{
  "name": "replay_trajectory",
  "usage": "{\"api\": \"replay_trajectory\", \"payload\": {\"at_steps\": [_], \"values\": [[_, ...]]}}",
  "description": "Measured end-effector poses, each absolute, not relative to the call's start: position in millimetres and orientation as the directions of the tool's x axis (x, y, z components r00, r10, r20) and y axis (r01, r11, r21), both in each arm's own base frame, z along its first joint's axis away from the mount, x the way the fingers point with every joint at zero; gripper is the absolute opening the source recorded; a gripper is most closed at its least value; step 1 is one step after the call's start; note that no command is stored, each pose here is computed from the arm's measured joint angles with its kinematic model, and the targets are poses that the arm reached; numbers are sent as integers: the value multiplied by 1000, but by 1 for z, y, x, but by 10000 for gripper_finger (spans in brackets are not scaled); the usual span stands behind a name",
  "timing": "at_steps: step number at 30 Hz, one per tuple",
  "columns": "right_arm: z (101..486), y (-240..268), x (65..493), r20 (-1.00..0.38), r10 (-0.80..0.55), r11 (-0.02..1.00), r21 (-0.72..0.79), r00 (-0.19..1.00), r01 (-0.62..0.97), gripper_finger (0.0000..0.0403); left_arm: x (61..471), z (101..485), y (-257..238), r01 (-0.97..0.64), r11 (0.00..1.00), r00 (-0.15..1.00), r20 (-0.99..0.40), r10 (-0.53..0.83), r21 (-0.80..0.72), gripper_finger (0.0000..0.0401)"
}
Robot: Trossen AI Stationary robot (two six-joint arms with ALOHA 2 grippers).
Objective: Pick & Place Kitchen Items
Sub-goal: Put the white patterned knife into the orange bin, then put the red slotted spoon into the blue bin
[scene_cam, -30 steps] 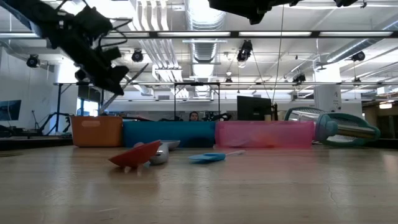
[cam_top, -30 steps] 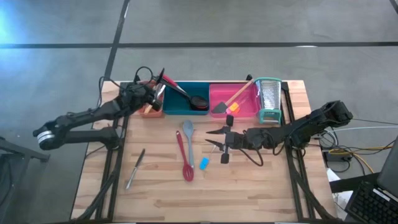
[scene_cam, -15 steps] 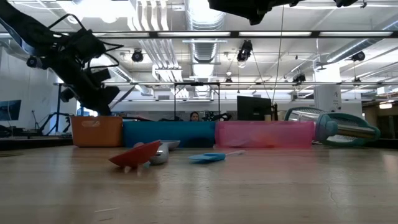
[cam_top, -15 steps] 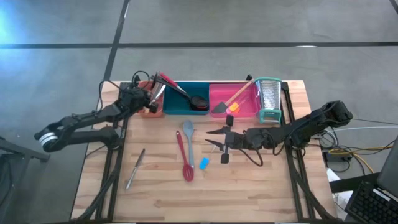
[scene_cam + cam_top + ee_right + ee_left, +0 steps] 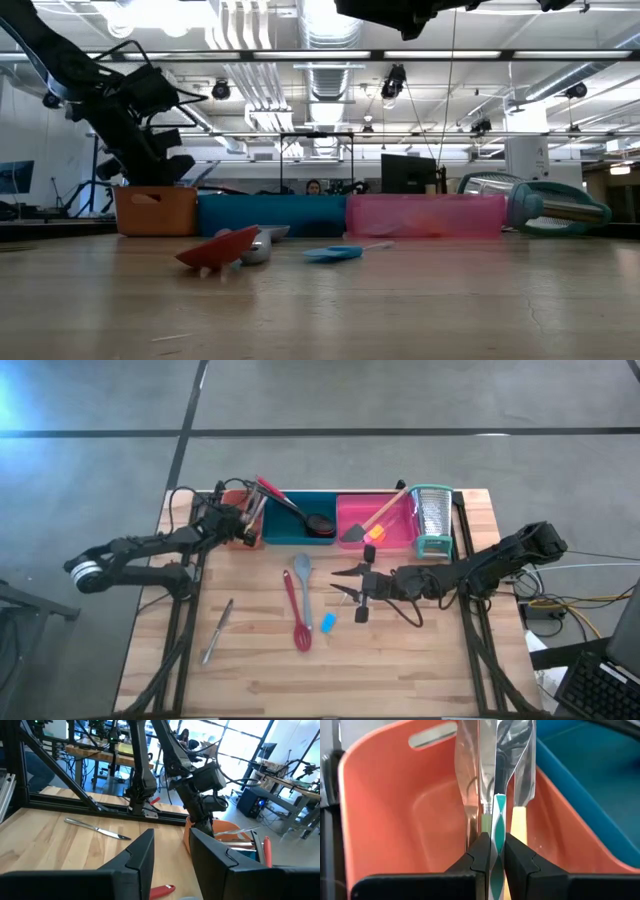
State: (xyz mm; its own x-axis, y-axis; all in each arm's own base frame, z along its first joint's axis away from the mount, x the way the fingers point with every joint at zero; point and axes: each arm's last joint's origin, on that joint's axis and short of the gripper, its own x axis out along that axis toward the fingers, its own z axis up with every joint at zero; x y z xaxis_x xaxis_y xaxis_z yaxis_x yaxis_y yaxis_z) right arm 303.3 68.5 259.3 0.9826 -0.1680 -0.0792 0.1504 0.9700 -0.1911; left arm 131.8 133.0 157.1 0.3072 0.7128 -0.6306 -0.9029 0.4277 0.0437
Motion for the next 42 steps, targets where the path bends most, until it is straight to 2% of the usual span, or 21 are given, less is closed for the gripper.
{"api": "replay_trajectory", "payload": {"at_steps": [5, 12, 16, 25, 30, 32, 36, 42], "values": [[259, 68, 303, -84, -168, 970, -193, 982, 149, 107, 132, 153, 135, -919, 394, 288, -643, 710, 22, 38], [257, 68, 303, -100, -167, 969, -199, 981, 145, 99, 134, 158, 137, -921, 389, 291, -635, 716, 16, 135], [257, 68, 303, -100, -167, 969, -199, 981, 145, 94, 136, 165, 140, -917, 399, 298, -623, 723, 25, 169], [257, 69, 303, -99, -167, 973, -176, 981, 147, 83, 141, 216, 144, -882, 456, 288, -634, 717, 115, 181], [257, 69, 303, -99, -166, 974, -174, 981, 147, 78, 138, 252, 140, -883, 458, 286, -655, 699, 103, 181], [257, 69, 303, -99, -166, 972, -184, 981, 146, 76, 137, 261, 136, -870, 488, 322, -672, 667, 68, 180], [257, 69, 303, -98, -167, 955, -264, 981, 136, 72, 137, 274, 122, -806, 591, 470, -654, 594, -42, 177], [260, 69, 304, -91, -166, 952, -275, 982, 136, 68, 144, 277, 92, -619, 766, 701, -562, 440, -173, 177]]}}
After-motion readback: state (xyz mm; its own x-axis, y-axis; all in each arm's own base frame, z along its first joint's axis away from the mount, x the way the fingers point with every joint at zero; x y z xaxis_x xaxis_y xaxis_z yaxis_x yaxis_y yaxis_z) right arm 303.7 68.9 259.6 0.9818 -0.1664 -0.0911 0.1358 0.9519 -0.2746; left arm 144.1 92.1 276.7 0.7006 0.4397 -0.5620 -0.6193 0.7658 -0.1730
